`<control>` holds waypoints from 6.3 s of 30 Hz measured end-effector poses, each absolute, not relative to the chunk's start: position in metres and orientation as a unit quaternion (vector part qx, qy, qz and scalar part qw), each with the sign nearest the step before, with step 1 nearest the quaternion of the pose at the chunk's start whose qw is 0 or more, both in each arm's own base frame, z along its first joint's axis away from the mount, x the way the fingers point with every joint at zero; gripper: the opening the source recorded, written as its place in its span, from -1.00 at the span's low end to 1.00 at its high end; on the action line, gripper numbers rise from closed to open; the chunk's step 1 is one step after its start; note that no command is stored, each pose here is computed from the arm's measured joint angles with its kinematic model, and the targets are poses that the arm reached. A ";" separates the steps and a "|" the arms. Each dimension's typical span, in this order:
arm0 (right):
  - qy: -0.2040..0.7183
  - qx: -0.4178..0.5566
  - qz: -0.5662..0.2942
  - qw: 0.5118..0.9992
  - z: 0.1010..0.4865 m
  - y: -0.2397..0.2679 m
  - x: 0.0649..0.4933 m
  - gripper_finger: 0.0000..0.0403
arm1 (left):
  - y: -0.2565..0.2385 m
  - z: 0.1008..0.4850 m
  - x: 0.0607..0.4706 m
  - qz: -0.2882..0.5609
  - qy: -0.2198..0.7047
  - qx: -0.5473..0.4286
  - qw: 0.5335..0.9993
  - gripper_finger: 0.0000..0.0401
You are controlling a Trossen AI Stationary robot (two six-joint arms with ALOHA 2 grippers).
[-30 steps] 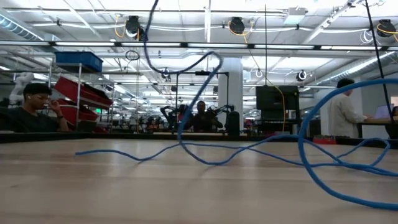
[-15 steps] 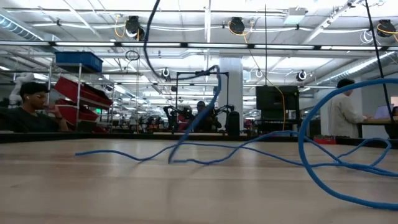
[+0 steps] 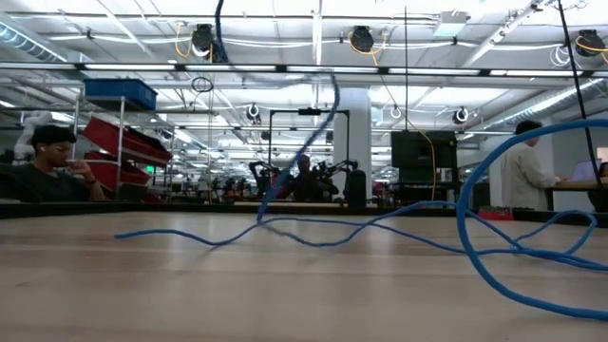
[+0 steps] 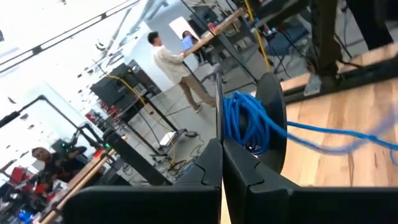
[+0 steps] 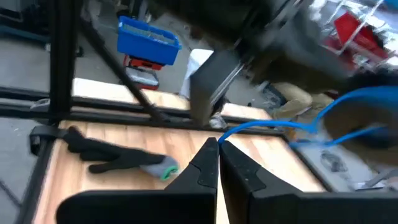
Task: Coil cords
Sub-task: Uncoil the blue wire from the black spool
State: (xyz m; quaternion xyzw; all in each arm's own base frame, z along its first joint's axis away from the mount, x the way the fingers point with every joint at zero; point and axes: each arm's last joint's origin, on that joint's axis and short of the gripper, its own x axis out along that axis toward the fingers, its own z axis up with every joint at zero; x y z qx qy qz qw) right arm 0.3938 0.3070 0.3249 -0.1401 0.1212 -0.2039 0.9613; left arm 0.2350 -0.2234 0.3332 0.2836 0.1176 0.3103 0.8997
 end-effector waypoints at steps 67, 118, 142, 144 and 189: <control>0.328 -0.117 -0.182 0.920 0.320 0.264 0.350 -0.70 | -0.277 0.356 0.178 0.074 0.101 0.484 0.866 -1.00; 0.079 -0.167 -0.372 0.910 0.239 0.340 0.419 -0.41 | -0.265 0.381 0.186 0.208 0.075 0.311 0.924 -1.00; 0.110 -0.273 -0.365 0.883 0.263 0.311 0.447 -0.41 | -0.266 0.381 0.187 0.188 0.070 0.308 0.930 -1.00; 0.112 -0.274 -0.368 0.882 0.263 0.309 0.448 -0.41 | -0.266 0.381 0.187 0.188 0.070 0.308 0.930 -1.00; 0.114 -0.231 -0.413 0.874 0.251 0.291 0.457 -0.97 | -0.266 0.381 0.187 0.189 0.068 0.301 0.932 -1.00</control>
